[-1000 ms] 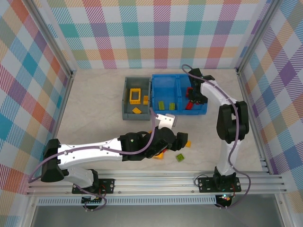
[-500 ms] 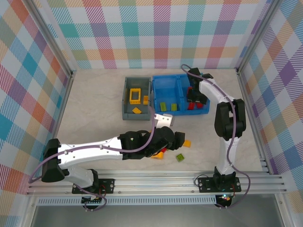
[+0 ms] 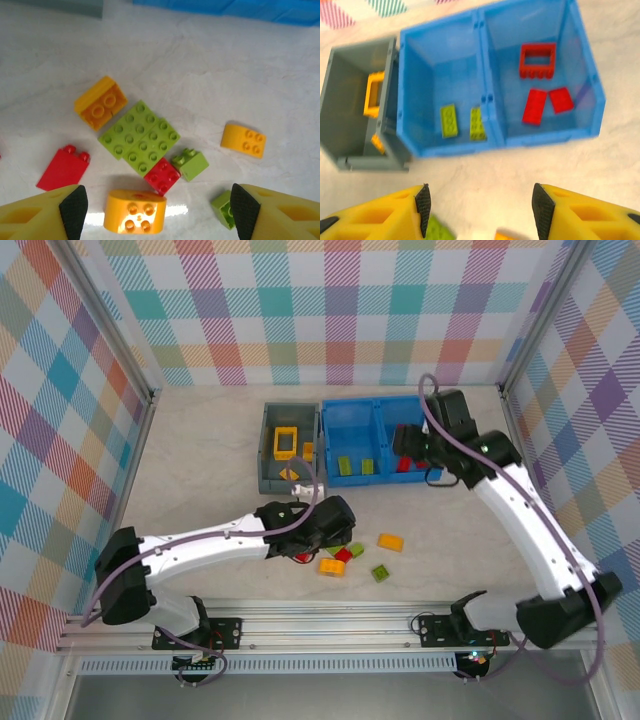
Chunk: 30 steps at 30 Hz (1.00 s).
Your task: Sort the legos into containers by color
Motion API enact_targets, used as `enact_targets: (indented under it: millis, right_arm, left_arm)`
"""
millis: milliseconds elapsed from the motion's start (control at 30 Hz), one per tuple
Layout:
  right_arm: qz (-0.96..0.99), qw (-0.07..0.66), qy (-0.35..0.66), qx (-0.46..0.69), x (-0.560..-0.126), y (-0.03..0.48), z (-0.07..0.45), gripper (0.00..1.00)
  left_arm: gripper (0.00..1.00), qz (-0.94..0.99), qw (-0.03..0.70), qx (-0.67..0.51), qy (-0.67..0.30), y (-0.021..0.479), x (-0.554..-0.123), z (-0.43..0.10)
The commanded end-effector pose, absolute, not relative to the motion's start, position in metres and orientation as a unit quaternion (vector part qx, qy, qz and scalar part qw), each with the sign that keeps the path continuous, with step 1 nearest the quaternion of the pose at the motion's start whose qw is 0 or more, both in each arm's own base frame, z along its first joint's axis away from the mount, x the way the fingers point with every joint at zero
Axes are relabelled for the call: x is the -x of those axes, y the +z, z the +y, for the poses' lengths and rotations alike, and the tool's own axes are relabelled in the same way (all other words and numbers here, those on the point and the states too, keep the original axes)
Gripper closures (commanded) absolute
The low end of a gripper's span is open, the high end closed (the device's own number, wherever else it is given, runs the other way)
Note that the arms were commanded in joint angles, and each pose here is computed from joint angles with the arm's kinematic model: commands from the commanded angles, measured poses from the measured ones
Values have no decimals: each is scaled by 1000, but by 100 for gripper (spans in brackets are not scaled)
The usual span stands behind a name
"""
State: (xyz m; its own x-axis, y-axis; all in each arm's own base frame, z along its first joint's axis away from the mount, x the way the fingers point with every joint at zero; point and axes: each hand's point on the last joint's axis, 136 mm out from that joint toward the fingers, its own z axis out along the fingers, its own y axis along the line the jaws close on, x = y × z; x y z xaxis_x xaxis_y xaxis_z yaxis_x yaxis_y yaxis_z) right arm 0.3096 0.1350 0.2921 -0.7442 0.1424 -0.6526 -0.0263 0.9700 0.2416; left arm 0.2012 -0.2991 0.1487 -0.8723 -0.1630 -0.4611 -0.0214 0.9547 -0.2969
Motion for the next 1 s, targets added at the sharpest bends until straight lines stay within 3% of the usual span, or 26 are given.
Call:
enact_targets:
  millis: [0,167,333,700,967]
  right_arm:
    - [955,264,138,-1,-257,246,152,41]
    - [966,202,158,24,-194,208,159,40]
    - [972,163,170,16,-163,186,159,41]
    - [969,177,170,16,-165,195,159,41]
    - [965,183,186,33,-165,200,165,38]
  left_arm:
    - [20,971,195,75,-121,121,-189,-297]
    - [19,969,183,110,-124,106,-191,-305]
    - [14,967,195,135,-98,101,-202,-301]
    - [13,941,155,262,-145,74,-243,-311]
    - [14,929,118,334,-109,55,-240,-313]
